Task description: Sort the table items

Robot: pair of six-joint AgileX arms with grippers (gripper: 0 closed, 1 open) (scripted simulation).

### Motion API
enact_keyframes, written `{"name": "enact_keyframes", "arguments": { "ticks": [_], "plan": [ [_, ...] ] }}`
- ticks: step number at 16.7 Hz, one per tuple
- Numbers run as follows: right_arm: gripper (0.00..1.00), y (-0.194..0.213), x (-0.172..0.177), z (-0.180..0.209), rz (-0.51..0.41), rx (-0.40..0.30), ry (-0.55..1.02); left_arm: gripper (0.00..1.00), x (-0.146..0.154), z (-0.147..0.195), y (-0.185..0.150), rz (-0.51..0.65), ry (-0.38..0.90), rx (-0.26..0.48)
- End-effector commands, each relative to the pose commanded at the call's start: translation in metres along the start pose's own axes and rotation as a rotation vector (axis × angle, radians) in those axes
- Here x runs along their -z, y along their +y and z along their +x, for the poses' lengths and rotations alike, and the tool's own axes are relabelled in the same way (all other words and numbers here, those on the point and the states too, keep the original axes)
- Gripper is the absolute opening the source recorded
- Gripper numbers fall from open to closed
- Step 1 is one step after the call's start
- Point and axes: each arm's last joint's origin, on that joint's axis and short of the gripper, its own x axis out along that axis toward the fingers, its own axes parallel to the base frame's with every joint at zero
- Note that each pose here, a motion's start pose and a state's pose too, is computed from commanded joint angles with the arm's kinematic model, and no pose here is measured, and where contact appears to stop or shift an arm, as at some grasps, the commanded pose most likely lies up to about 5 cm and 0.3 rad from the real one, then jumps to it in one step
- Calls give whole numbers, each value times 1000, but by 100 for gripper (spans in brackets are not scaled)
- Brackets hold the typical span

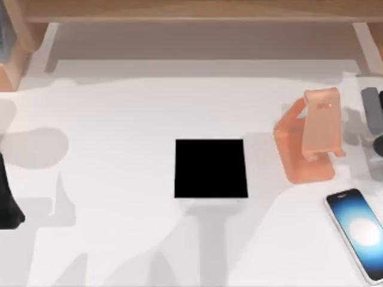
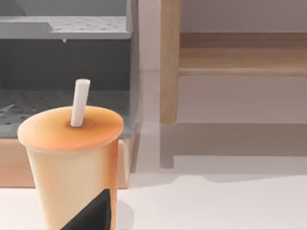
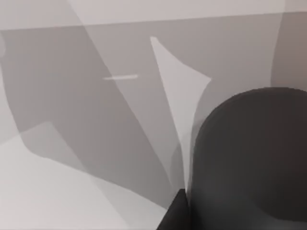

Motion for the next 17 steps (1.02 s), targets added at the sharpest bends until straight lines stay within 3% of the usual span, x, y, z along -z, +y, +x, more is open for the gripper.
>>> {"name": "enact_keyframes", "arguments": {
  "ticks": [9, 17],
  "plan": [
    [0, -1, 0, -7, 4, 3, 0, 100, 0, 0, 0, 0, 0, 0],
    [0, -1, -1, -92, -2, -8, 1, 100, 0, 0, 0, 0, 0, 0]
  ]
}}
